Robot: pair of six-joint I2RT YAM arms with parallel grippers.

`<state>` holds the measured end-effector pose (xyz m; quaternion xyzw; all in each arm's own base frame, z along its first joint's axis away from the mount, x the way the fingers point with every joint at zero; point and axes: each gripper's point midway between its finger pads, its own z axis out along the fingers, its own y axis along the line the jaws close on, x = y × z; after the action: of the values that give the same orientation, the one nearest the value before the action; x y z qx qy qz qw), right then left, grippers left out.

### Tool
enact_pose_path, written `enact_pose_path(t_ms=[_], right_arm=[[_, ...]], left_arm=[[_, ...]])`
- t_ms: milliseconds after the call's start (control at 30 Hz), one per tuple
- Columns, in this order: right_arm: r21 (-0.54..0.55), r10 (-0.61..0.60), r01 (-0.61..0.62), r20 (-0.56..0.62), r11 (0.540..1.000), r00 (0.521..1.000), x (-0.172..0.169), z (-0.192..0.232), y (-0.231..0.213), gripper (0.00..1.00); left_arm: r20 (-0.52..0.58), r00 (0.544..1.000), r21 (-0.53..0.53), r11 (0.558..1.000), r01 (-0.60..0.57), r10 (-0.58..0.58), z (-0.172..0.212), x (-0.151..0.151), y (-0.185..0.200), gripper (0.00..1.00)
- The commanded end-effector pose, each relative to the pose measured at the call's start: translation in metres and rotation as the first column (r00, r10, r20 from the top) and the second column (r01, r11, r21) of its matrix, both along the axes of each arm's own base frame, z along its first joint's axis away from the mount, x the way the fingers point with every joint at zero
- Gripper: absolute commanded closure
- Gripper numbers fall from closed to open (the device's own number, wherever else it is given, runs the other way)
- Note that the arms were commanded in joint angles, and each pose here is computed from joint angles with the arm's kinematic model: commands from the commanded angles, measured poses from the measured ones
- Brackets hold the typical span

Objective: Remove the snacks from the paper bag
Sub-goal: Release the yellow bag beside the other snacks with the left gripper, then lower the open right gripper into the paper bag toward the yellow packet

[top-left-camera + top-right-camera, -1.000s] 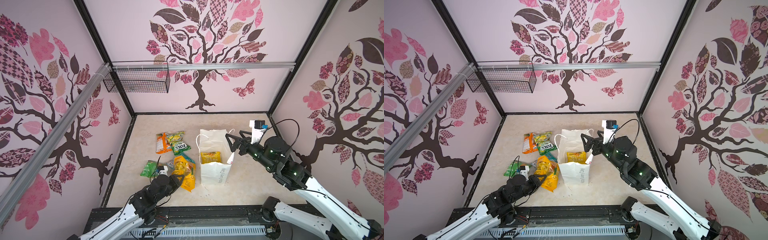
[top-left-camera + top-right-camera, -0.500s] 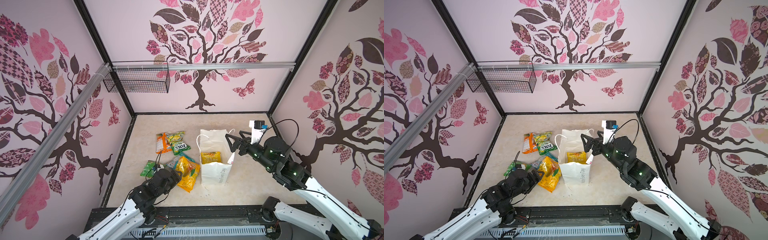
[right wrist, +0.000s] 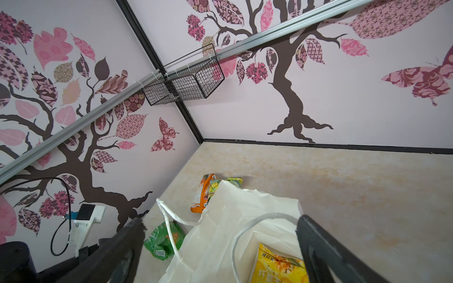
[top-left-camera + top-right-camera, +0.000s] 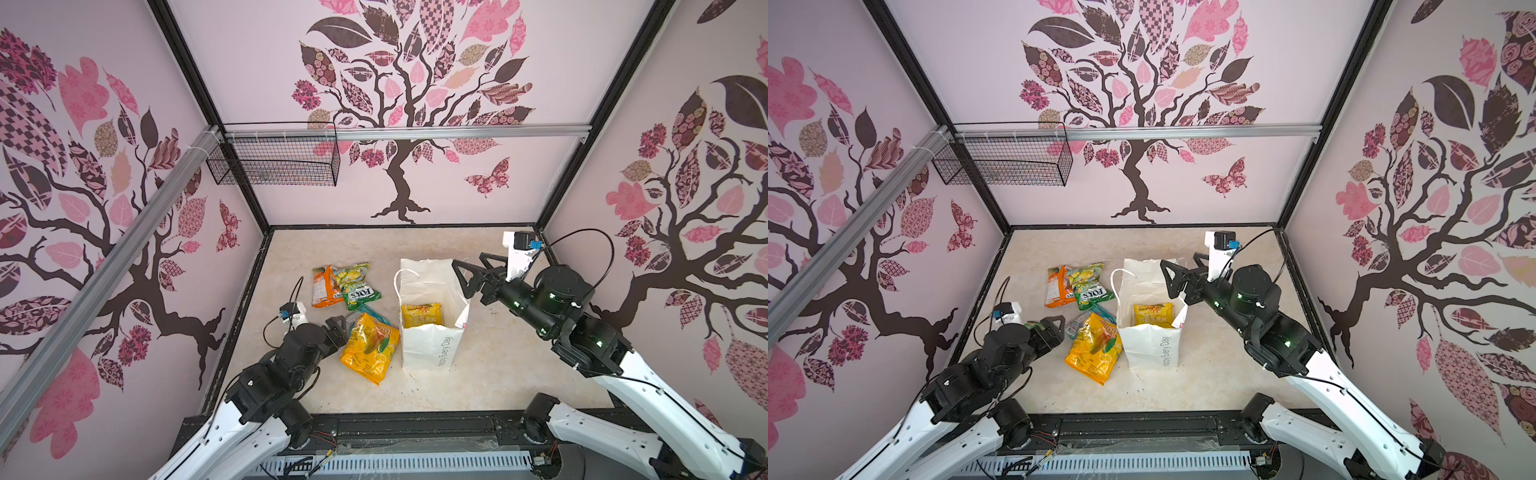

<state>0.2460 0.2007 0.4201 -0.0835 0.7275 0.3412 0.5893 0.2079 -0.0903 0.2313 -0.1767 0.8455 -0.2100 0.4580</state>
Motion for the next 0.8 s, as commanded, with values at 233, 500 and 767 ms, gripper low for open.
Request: enact_pose_path(t_ms=[233, 500, 767], right_arm=[[-0.09, 0.23, -0.251, -0.193, 0.964, 0.954, -0.002, -0.016, 0.056, 0.05], [-0.24, 0.066, -0.163, -0.367, 0.957, 0.928, 0.031, -0.056, 0.058, 0.29], [-0.33, 0.01, -0.165, -0.424, 0.929, 0.906, 0.04, -0.089, 0.059, 0.39]], left_arm=[[0.372, 0.818, 0.249, 0.896, 0.367, -0.438, 0.136, 0.01, -0.064, 0.04], [0.396, 0.714, 0.324, 0.815, 0.48, -0.578, 0.162, 0.011, -0.097, 0.02], [0.36, 0.717, 0.314, 0.802, 0.508, -0.596, 0.147, 0.011, -0.103, 0.02]])
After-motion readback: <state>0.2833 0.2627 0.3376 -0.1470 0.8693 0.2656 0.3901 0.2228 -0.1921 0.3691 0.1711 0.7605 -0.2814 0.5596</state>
